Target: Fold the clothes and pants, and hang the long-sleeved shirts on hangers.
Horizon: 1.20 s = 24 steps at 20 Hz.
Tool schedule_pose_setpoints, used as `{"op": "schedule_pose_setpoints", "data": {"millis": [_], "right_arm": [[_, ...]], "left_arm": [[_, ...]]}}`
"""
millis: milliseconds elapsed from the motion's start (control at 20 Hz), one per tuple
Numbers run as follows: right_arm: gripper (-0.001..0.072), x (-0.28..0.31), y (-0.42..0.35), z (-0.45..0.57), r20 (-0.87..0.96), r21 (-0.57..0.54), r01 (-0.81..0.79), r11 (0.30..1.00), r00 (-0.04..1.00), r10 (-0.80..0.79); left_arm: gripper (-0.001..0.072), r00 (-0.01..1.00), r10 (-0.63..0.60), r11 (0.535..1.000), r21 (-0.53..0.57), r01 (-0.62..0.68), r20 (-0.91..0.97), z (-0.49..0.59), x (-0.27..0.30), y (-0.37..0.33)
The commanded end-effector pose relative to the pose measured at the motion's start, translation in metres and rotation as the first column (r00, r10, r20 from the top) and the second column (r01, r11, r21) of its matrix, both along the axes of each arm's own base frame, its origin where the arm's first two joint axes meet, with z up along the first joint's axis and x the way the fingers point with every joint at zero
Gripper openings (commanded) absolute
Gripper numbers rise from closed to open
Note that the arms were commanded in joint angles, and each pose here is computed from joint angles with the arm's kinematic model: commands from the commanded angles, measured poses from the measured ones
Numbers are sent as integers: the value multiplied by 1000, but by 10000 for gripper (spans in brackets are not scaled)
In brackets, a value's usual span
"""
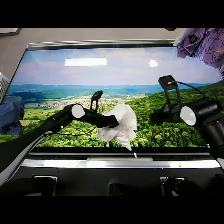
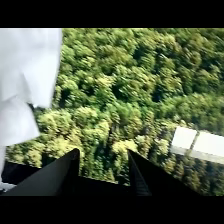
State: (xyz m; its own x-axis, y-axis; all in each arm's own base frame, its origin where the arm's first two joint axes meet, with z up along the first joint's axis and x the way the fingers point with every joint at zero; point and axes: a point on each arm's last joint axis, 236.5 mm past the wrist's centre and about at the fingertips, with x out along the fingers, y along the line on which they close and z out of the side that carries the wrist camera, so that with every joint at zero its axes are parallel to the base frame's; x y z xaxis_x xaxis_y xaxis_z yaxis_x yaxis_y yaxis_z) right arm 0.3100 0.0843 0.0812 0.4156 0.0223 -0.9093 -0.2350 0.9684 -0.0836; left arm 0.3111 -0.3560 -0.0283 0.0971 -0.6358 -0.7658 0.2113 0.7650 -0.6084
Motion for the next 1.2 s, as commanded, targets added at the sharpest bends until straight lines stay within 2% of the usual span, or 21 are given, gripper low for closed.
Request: {"op": "schedule_pose_setpoints", "data": {"millis": [0, 100, 150, 200, 300, 400, 450, 500, 600, 750, 1050, 1150], "right_arm": [[384, -1, -36, 0, 1, -153, 36, 988, 999, -37], [475, 11, -67, 0, 29, -226, 95, 969, 995, -90], [488, 15, -79, -7, 31, -188, 169, 968, 986, -166], [503, 17, -88, -20, 4, -109, 256, 961, 966, -257], [507, 14, -80, -61, -153, 154, 412, 898, 908, -390], [530, 21, -39, -89, -312, 455, 477, 752, 876, -368], [530, 26, -18, -99, -350, 559, 471, 682, 880, -320], [530, 28, 0, -110, -378, 614, 459, 642, 885, -272], [544, 22, 27, -133, -432, 645, 446, 621, 883, -186], [544, 15, 53, -164, -478, 626, 430, 650, 871, -117], [542, 26, 85, -183, -414, 611, 375, 697, 902, -123], [511, 27, 90, -187, -417, 614, 383, 690, 900, -129]], "left_arm": [[631, 998, 14, 1000, 18, -13, -67, -13, -7, 0], [631, 994, 33, 997, 75, -25, -101, -5, 4, 48], [638, 993, 43, 993, 112, -31, -107, 1, 8, 76], [687, 993, 60, 987, 155, -43, -105, 9, 12, 106], [687, 992, 107, 970, 227, -88, -73, 25, 19, 159], [687, 983, 179, 956, 244, -165, -38, 39, 24, 197], [686, 976, 214, 950, 239, -201, -29, 44, 25, 209], [686, 970, 240, 944, 236, -229, -21, 47, 25, 219], [686, 963, 270, 937, 231, -260, -9, 52, 28, 230], [686, 955, 295, 929, 228, -293, 23, 52, 38, 236], [680, 953, 302, 927, 224, -301, 35, 53, 42, 237], [680, 953, 302, 927, 225, -302, 34, 52, 42, 237]]}}
